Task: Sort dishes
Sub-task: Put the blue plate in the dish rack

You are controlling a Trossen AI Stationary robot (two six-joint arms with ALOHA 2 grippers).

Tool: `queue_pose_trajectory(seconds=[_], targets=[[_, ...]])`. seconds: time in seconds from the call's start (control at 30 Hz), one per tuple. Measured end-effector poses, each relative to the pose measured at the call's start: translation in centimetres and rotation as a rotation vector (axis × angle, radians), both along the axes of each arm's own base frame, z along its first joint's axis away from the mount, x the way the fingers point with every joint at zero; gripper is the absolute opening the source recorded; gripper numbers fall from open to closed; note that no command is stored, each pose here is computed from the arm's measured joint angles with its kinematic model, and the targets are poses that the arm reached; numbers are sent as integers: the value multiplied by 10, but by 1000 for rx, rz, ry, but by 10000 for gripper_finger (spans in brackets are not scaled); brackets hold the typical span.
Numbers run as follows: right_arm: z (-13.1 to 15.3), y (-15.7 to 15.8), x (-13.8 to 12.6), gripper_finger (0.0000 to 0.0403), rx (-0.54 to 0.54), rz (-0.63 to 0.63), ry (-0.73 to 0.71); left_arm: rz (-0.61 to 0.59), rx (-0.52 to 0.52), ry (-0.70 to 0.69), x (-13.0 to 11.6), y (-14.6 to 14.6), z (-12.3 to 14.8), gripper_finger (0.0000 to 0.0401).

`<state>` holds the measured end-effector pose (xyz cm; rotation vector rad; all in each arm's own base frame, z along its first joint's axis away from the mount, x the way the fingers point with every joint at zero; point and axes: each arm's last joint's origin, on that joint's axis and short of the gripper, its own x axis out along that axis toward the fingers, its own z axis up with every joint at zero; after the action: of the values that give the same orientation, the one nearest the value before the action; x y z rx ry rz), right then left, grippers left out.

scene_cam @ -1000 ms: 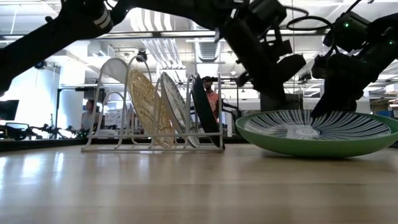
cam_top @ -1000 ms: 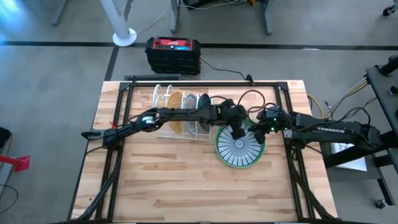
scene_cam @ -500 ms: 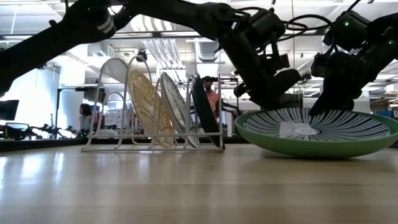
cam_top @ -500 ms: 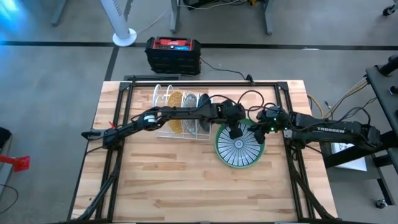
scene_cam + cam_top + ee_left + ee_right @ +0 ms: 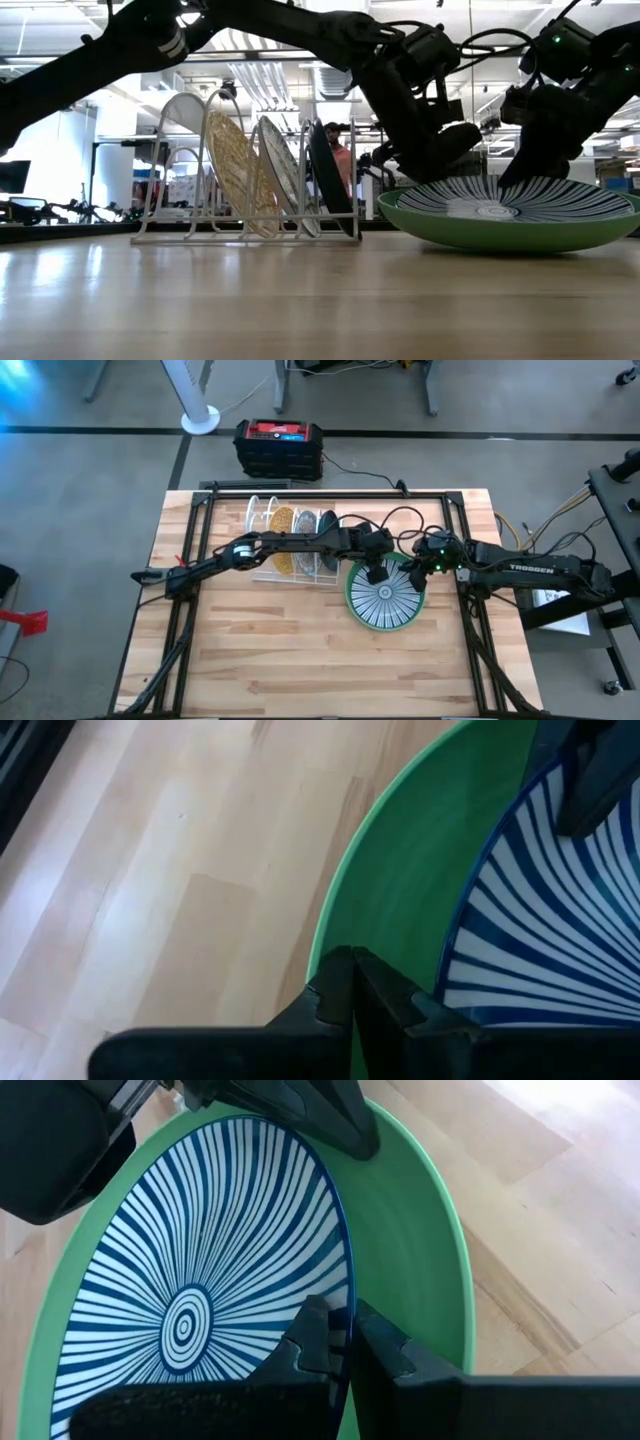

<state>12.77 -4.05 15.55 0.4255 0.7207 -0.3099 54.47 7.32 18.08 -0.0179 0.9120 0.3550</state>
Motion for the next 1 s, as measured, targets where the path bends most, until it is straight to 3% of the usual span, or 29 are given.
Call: queue_pose_trajectory(seconds=[0.6, 0.77, 1.0], targets=[[2, 0, 2, 0, -36, 27, -21, -41, -73, -31, -2, -2, 15, 0], [2, -1, 2, 0, -45, 33, -22, -74, -135, -37, -2, 1, 15, 0], [4, 0, 1, 0, -52, 34, -34, -40, -180, -47, -6, 1, 25, 0]])
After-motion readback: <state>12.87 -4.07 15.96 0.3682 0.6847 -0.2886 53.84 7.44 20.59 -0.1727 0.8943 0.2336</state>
